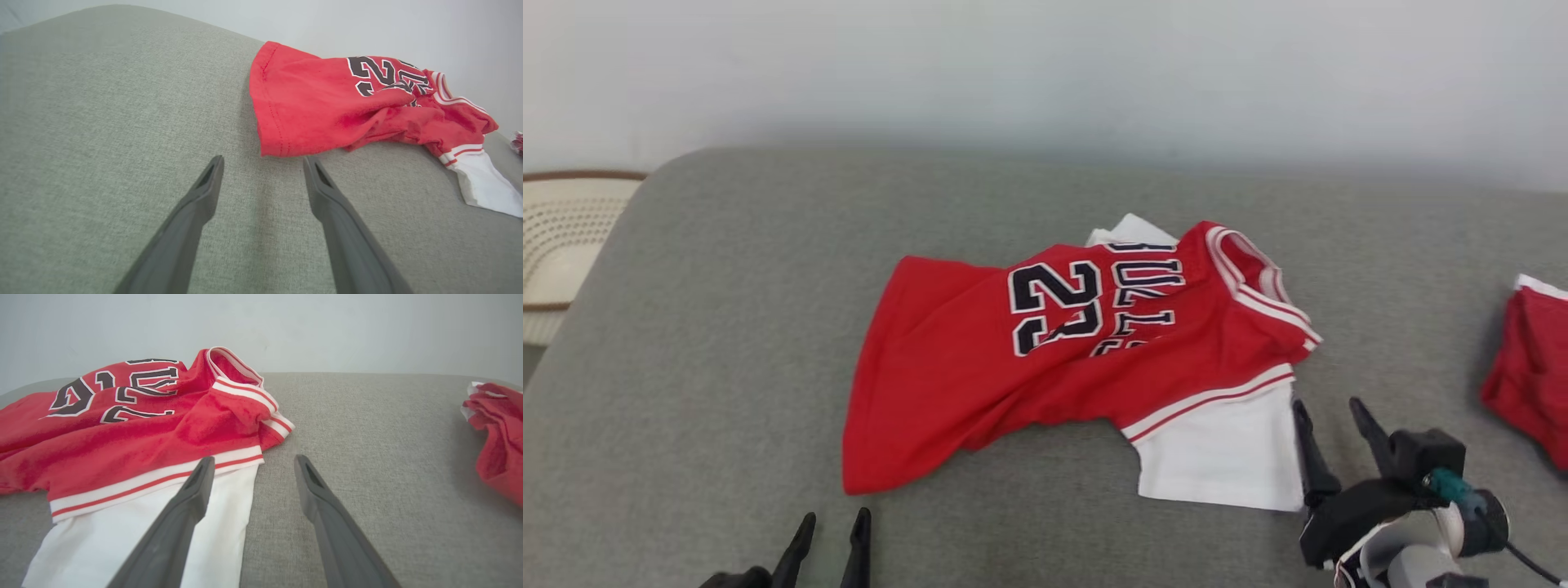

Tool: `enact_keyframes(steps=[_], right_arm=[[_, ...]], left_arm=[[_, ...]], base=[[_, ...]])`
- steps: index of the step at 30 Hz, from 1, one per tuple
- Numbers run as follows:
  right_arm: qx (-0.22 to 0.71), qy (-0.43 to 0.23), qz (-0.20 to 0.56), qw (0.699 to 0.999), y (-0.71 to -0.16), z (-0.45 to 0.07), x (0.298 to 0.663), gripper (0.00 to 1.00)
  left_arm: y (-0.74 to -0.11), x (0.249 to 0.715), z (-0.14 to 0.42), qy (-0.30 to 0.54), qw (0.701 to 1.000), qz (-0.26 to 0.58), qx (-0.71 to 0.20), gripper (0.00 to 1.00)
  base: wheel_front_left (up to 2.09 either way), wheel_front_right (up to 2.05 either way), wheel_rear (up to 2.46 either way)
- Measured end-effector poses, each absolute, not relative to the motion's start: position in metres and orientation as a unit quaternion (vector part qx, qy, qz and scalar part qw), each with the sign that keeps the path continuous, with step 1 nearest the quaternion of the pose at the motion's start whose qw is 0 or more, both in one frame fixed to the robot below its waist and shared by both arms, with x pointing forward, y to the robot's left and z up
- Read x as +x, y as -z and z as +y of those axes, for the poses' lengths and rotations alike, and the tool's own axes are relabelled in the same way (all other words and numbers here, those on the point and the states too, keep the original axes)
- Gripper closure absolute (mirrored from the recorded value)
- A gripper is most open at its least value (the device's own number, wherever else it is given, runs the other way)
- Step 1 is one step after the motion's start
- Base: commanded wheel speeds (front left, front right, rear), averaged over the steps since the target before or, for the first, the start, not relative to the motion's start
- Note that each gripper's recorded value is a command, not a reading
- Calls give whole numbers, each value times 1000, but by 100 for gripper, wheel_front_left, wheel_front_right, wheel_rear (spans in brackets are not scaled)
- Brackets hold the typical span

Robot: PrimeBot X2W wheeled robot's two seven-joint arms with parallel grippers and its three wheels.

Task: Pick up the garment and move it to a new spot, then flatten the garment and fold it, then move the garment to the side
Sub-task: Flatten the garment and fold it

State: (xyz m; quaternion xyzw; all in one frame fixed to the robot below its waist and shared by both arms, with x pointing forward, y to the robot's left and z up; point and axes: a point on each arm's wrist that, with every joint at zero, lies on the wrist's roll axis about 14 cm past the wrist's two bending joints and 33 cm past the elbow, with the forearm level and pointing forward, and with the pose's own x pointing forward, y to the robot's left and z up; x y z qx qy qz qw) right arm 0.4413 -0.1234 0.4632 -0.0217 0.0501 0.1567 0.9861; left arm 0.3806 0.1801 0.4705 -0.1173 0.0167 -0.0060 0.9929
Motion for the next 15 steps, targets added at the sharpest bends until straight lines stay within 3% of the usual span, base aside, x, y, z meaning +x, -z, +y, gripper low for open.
enact_keyframes(steps=[15], right_arm=[[-12, -111, 40, 993, -468, -157, 420, 0]], left_arm=[[-472, 424, 165, 27, 989, 18, -147, 0]], base=[[0, 0, 0]])
